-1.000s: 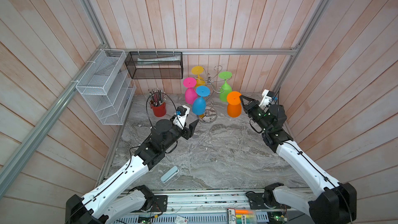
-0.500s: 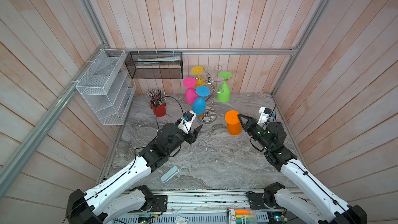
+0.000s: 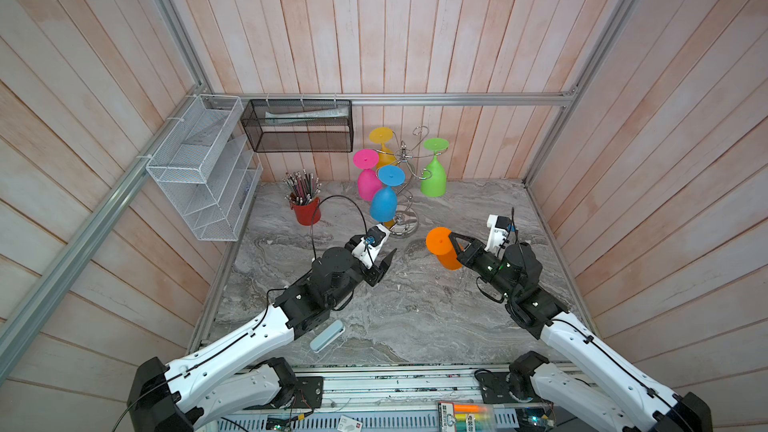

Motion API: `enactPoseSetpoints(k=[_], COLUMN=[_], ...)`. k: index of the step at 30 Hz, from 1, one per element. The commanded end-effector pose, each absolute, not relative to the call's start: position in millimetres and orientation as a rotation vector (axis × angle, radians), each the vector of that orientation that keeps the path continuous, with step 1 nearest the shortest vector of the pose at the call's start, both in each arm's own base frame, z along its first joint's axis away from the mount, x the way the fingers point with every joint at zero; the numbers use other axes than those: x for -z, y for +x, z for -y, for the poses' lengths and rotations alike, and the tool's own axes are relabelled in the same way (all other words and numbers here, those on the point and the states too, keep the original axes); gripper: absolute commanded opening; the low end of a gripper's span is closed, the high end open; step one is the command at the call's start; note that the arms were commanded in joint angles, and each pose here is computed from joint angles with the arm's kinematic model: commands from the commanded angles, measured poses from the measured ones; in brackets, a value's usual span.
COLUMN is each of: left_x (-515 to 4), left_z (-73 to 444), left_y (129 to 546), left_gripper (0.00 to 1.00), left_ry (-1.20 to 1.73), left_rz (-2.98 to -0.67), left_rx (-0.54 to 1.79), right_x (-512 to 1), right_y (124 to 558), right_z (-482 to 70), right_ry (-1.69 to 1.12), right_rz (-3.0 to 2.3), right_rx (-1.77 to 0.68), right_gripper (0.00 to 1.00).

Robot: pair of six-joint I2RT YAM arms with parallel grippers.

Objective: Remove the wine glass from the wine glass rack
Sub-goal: 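Pull the orange glass off the rack hook with the right gripper, away from the rack, then carry the orange glass toward the left gripper while the left gripper reaches for its foot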

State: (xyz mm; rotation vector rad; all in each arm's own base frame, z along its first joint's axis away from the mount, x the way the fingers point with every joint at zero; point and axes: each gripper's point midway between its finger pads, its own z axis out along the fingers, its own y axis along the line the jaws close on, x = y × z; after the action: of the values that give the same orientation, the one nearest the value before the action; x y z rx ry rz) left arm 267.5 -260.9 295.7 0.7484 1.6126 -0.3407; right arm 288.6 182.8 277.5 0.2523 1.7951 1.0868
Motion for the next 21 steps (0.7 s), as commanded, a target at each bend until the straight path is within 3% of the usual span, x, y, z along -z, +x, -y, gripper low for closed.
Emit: enactPoseSetpoints(k=[1, 12, 21], left_x=[-307, -318, -316], left_z=[258, 263, 255], left_y=[270, 259, 229], left_gripper=[0.67, 0.69, 0.69], left_ry=[0.723, 0.738, 0.513], left_rz=[-1.598, -1.745, -1.939], left_rx=[0.322, 0.424, 0.726], right_x=[-281, -282, -290], right_y=[287, 276, 256], right_z=[-176, -172, -187], right_ry=[0.17, 0.03, -0.127], right_rz=[-1.762, -1.677, -1.553], right_rx=[-0.975, -0.832, -0.722], right_gripper=[0.0, 0.0, 0.0])
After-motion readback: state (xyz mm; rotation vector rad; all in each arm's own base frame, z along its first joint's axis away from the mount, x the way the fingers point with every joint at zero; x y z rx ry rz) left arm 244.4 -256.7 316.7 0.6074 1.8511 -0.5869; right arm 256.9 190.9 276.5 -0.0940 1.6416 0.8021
